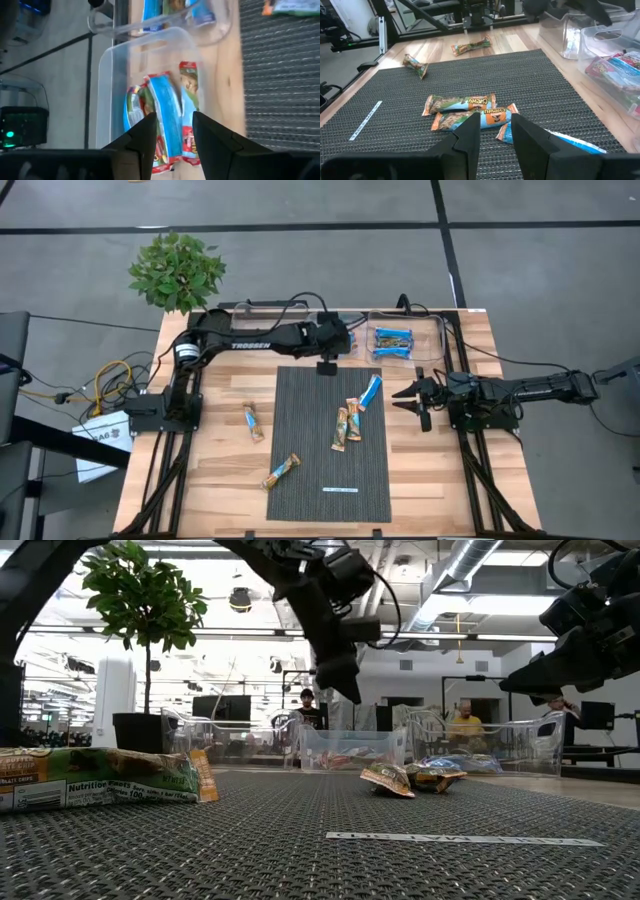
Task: Pick and place Granola Bars by type
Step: Put the orange granola bar into the left transparent bin
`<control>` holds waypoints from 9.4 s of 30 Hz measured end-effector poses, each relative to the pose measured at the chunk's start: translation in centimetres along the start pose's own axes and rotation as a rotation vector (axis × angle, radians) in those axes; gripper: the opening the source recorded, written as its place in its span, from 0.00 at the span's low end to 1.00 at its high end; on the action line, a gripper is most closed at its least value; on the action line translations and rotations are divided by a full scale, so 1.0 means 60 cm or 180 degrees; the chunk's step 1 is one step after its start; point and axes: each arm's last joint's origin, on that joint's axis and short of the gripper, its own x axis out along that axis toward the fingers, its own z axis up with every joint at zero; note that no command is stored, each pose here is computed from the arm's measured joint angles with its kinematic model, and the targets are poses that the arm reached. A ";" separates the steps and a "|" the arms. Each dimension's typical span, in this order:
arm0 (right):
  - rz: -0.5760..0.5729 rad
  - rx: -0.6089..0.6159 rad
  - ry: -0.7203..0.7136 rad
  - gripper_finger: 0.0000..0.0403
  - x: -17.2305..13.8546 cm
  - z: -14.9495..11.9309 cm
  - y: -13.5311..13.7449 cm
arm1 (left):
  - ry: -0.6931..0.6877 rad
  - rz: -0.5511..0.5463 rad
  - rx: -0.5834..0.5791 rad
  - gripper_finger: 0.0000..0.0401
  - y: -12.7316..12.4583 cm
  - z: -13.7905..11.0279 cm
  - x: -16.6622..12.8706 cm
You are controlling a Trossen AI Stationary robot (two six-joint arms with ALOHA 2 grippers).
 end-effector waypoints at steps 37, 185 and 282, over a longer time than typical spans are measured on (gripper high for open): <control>0.0001 0.0000 -0.0001 0.25 0.000 0.000 0.000 | 0.0679 -0.0143 -0.2282 0.30 -0.190 -0.038 -0.195; 0.0000 0.0000 0.0001 0.25 0.000 0.000 0.000 | -0.1143 0.1723 -0.3537 0.08 -0.072 -0.231 -0.220; 0.0002 0.0000 0.0001 0.25 0.000 0.000 0.000 | -0.0624 0.1102 -0.3020 0.32 -0.009 -0.204 -0.052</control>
